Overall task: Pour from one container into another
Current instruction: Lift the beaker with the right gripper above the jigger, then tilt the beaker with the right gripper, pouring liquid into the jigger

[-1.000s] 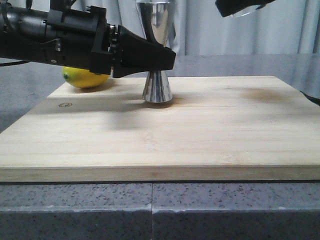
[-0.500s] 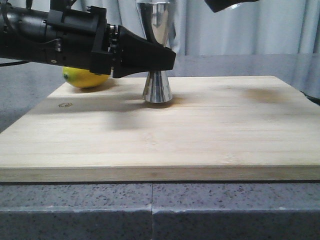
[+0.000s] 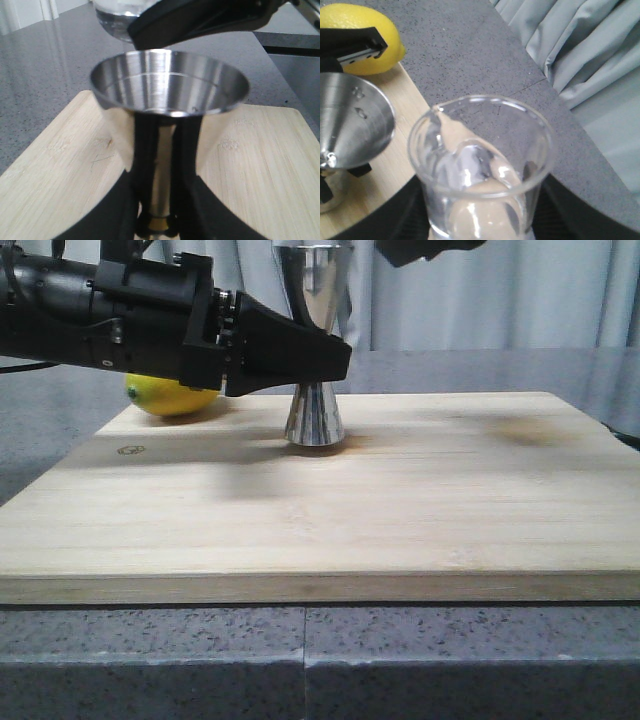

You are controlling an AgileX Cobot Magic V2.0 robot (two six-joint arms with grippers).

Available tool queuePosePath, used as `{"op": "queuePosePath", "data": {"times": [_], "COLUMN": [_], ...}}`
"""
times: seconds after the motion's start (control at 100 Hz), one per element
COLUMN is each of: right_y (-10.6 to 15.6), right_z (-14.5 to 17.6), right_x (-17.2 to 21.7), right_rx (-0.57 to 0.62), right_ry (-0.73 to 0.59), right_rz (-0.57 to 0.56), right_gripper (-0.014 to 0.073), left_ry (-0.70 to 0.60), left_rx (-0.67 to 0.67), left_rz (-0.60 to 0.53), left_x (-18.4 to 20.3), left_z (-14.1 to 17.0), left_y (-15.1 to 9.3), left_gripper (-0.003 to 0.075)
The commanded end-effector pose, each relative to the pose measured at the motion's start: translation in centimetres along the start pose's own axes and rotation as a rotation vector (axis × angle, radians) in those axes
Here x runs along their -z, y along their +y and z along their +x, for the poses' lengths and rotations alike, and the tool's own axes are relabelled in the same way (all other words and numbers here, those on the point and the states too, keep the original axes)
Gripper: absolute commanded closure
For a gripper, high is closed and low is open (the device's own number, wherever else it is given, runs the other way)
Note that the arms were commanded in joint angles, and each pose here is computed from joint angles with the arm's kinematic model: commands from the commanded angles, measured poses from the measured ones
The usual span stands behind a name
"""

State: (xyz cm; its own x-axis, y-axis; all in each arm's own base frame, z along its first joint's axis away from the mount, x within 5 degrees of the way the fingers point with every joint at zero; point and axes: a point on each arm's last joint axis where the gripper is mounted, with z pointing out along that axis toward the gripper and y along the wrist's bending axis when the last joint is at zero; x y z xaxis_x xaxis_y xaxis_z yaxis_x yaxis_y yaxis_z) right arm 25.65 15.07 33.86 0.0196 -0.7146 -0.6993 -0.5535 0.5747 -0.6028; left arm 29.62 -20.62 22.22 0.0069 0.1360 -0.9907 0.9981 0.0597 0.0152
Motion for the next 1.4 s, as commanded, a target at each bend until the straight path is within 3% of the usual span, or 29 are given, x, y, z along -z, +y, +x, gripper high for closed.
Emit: {"op": "queuePosePath", "data": {"times": [0.0,1.39], "right_y": [-1.07,-0.85], "right_z": [-2.18,-2.79], "right_x": [1.17,0.99], "right_rx": [0.046,0.402], "right_ry": [-0.126,-0.159], "right_rz": [0.05,0.1], "right_gripper": [0.0318,0.0318], "left_ry": [-0.159,-0.158], "left_rx": [-0.035,-0.035], "left_rz": [0.03,0.03], "left_x": [0.2,0.2], "left_z": [-3.45,-3.45], "left_y": [-0.54,-0.53], "left_gripper": [0.0713,0.0713]}}
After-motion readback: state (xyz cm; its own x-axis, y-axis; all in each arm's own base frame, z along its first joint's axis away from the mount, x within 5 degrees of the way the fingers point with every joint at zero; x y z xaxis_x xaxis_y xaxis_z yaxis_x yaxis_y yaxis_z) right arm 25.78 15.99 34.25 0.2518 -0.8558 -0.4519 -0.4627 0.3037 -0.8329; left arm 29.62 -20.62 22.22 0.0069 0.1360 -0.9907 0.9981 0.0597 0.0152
